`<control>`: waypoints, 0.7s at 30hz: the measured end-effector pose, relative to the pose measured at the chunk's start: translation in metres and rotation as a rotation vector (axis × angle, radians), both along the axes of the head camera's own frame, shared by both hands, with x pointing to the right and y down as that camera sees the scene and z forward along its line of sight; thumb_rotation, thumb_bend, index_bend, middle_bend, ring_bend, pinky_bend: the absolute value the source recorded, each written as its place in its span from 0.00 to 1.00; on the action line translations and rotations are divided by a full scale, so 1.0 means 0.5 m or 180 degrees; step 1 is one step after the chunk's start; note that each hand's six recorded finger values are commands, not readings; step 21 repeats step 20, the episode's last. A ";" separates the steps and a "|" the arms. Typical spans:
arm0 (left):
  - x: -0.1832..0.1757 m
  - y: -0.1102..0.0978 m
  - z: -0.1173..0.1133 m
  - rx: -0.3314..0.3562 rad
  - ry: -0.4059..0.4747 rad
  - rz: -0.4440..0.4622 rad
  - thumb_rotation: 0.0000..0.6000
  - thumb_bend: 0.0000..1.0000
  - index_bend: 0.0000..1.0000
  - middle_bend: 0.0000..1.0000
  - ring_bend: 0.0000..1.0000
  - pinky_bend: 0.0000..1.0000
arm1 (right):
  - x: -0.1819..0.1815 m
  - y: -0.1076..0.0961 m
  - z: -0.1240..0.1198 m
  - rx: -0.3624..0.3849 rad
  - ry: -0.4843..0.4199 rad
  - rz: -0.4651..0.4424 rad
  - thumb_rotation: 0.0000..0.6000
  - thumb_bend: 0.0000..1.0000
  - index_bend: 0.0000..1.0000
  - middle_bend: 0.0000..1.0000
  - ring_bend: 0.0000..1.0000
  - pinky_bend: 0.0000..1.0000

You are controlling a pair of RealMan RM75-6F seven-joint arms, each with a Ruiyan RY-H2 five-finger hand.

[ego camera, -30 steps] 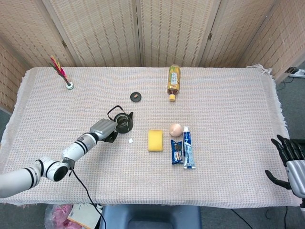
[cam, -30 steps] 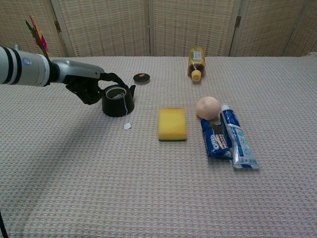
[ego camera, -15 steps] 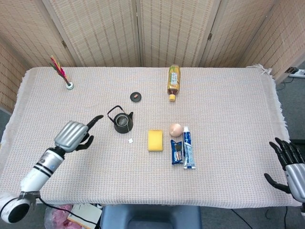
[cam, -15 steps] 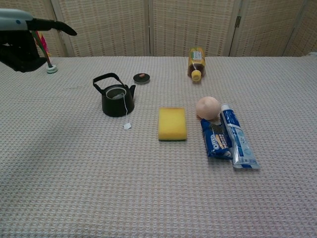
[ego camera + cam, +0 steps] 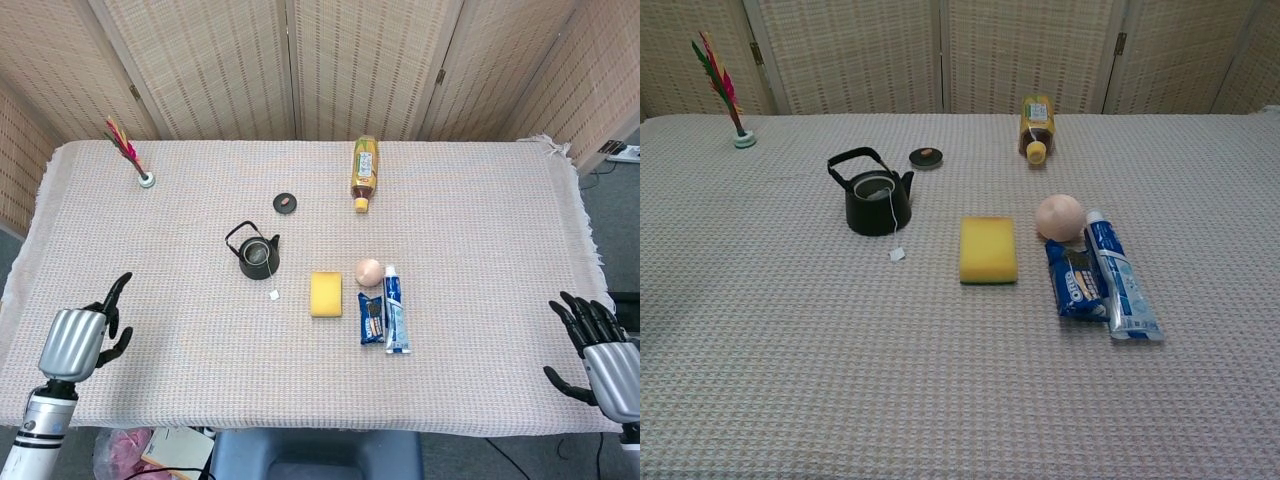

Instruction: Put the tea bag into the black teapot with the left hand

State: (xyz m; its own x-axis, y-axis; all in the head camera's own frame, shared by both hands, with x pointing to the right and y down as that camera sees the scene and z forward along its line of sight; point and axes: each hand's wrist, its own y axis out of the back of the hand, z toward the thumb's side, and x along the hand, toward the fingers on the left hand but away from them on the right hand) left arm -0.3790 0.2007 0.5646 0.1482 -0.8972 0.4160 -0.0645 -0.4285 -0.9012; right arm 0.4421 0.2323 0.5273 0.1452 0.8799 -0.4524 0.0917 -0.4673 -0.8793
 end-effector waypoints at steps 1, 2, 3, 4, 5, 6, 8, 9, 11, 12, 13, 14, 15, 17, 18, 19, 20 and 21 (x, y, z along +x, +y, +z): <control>-0.002 0.007 0.003 -0.0029 0.0024 -0.0007 1.00 0.26 0.00 0.18 0.13 0.41 | 0.000 0.000 0.001 -0.0004 0.0002 -0.0003 1.00 0.19 0.00 0.00 0.00 0.00; -0.005 0.013 0.005 -0.0051 0.0052 -0.0011 1.00 0.24 0.00 0.07 0.04 0.31 | 0.000 0.000 0.002 -0.0011 0.0005 -0.0007 1.00 0.19 0.00 0.00 0.00 0.00; -0.009 0.020 0.007 -0.0071 0.0092 -0.0011 1.00 0.22 0.00 0.01 0.00 0.24 | -0.001 0.000 0.003 -0.0014 0.0008 -0.0010 1.00 0.19 0.00 0.00 0.00 0.00; -0.014 0.026 0.010 -0.0081 0.0116 -0.0014 1.00 0.21 0.00 0.00 0.00 0.21 | -0.001 0.000 0.003 -0.0016 0.0012 -0.0013 1.00 0.19 0.00 0.00 0.00 0.00; -0.021 0.031 0.013 -0.0090 0.0125 -0.0021 1.00 0.21 0.00 0.00 0.00 0.19 | -0.002 0.001 0.004 -0.0017 0.0018 -0.0018 1.00 0.19 0.00 0.00 0.00 0.00; -0.033 0.039 0.019 -0.0105 0.0115 -0.0035 1.00 0.20 0.00 0.00 0.00 0.18 | -0.003 0.002 0.005 -0.0018 0.0024 -0.0026 1.00 0.19 0.00 0.00 0.00 0.00; -0.052 0.054 0.027 -0.0134 0.0097 -0.0068 1.00 0.20 0.00 0.00 0.00 0.17 | -0.006 0.003 0.007 -0.0021 0.0041 -0.0043 1.00 0.19 0.00 0.00 0.00 0.00; -0.063 0.063 0.033 -0.0144 0.0086 -0.0088 1.00 0.20 0.00 0.00 0.00 0.17 | -0.006 0.004 0.008 -0.0023 0.0049 -0.0046 1.00 0.19 0.00 0.00 0.00 0.00; -0.077 0.076 0.040 -0.0143 0.0044 -0.0102 1.00 0.20 0.00 0.00 0.00 0.15 | -0.007 0.004 0.010 -0.0020 0.0072 -0.0047 1.00 0.19 0.00 0.00 0.00 0.00; -0.082 0.083 0.042 -0.0132 -0.0004 -0.0084 1.00 0.20 0.00 0.00 0.00 0.15 | -0.007 0.004 0.010 -0.0015 0.0084 -0.0051 1.00 0.19 0.00 0.00 0.00 0.00; -0.083 0.085 0.040 -0.0104 -0.0034 -0.0053 1.00 0.20 0.00 0.00 0.00 0.14 | -0.008 0.004 0.011 -0.0010 0.0098 -0.0055 1.00 0.19 0.00 0.00 0.00 0.00; -0.080 0.086 0.036 -0.0061 -0.0050 -0.0018 1.00 0.20 0.00 0.00 0.00 0.14 | -0.009 0.003 0.011 -0.0007 0.0106 -0.0054 1.00 0.19 0.00 0.00 0.00 0.00; -0.075 0.088 0.028 0.0013 -0.0057 0.0022 1.00 0.20 0.00 0.00 0.00 0.14 | -0.010 0.003 0.012 -0.0004 0.0110 -0.0053 1.00 0.19 0.00 0.00 0.00 0.00; -0.069 0.091 0.016 0.0126 -0.0044 0.0065 1.00 0.20 0.00 0.00 0.00 0.13 | -0.012 0.003 0.013 0.0001 0.0122 -0.0062 1.00 0.19 0.00 0.00 0.00 0.00; -0.067 0.091 0.011 0.0178 -0.0035 0.0079 1.00 0.20 0.00 0.00 0.00 0.13 | -0.013 0.003 0.013 0.0000 0.0123 -0.0063 1.00 0.19 0.00 0.00 0.00 0.00; -0.068 0.091 0.010 0.0191 -0.0038 0.0073 1.00 0.20 0.00 0.00 0.00 0.13 | -0.013 0.003 0.014 -0.0002 0.0125 -0.0066 1.00 0.19 0.00 0.00 0.00 0.00; -0.071 0.092 0.011 0.0189 -0.0051 0.0054 1.00 0.20 0.00 0.00 0.00 0.13 | -0.014 0.003 0.016 -0.0008 0.0132 -0.0067 1.00 0.19 0.00 0.00 0.00 0.00; -0.071 0.092 0.011 0.0189 -0.0051 0.0054 1.00 0.20 0.00 0.00 0.00 0.13 | -0.014 0.003 0.016 -0.0008 0.0132 -0.0067 1.00 0.19 0.00 0.00 0.00 0.00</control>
